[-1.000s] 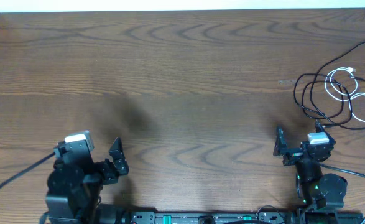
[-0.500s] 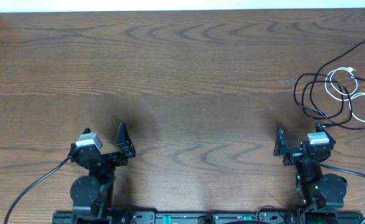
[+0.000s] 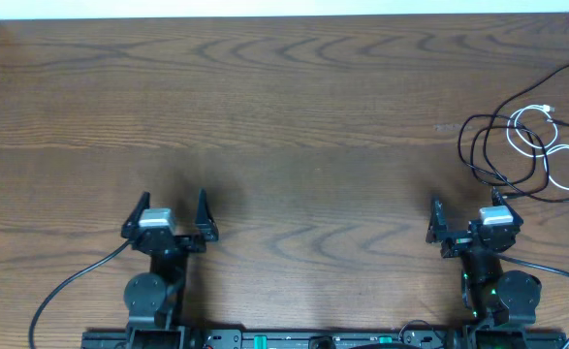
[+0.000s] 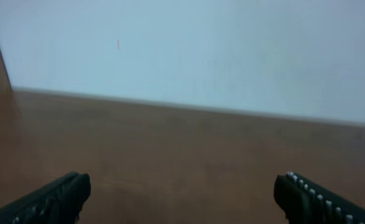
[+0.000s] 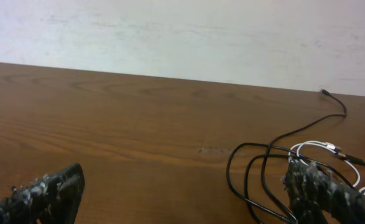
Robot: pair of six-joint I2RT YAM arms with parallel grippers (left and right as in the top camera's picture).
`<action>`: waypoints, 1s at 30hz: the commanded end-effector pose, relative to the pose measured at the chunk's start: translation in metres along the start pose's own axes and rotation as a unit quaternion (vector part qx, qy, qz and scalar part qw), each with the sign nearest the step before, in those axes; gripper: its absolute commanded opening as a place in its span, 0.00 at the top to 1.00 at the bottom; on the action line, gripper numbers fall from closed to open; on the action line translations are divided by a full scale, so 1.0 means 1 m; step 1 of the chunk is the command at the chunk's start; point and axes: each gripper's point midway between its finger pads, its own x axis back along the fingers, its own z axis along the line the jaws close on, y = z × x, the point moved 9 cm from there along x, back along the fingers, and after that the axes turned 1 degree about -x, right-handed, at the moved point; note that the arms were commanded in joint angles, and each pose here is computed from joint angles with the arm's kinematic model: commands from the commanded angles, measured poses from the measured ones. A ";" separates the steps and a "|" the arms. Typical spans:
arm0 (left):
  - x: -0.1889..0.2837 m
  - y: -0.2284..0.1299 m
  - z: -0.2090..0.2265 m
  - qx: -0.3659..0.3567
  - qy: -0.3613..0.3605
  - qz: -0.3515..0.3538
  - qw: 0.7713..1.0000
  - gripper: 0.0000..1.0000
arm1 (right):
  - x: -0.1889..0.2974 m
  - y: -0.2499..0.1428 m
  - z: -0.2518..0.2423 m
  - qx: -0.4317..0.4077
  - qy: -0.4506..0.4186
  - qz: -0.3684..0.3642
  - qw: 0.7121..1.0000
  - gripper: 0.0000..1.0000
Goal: Untangle cables
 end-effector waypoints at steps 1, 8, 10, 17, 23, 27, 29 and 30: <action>0.000 -0.013 -0.001 -0.020 -0.014 0.033 0.999 0.00 | 0.000 0.000 -0.001 0.003 -0.004 -0.001 1.000 0.01; 0.001 -0.023 0.000 -0.022 -0.011 0.063 0.998 0.00 | 0.000 0.000 -0.001 0.002 -0.004 -0.001 1.000 0.01; 0.001 -0.023 0.000 -0.022 -0.011 0.063 0.998 0.00 | 0.000 0.000 -0.001 0.003 -0.004 -0.001 1.000 0.01; 0.001 -0.023 0.000 -0.022 -0.011 0.064 0.998 0.00 | 0.000 0.000 -0.001 0.003 -0.004 -0.001 1.000 0.01; 0.001 -0.023 0.000 -0.022 -0.011 0.064 0.998 0.00 | 0.000 0.000 -0.001 0.003 -0.004 -0.001 1.000 0.01; 0.001 -0.023 0.000 -0.022 -0.011 0.064 0.998 0.00 | 0.000 0.000 -0.001 0.002 -0.004 -0.001 1.000 0.01; 0.001 -0.023 0.000 -0.022 -0.011 0.064 0.998 0.00 | 0.000 0.000 -0.001 0.003 -0.004 -0.001 1.000 0.01; 0.001 -0.023 0.000 -0.022 -0.011 0.064 0.998 0.00 | 0.000 0.000 -0.001 0.003 -0.004 -0.001 1.000 0.01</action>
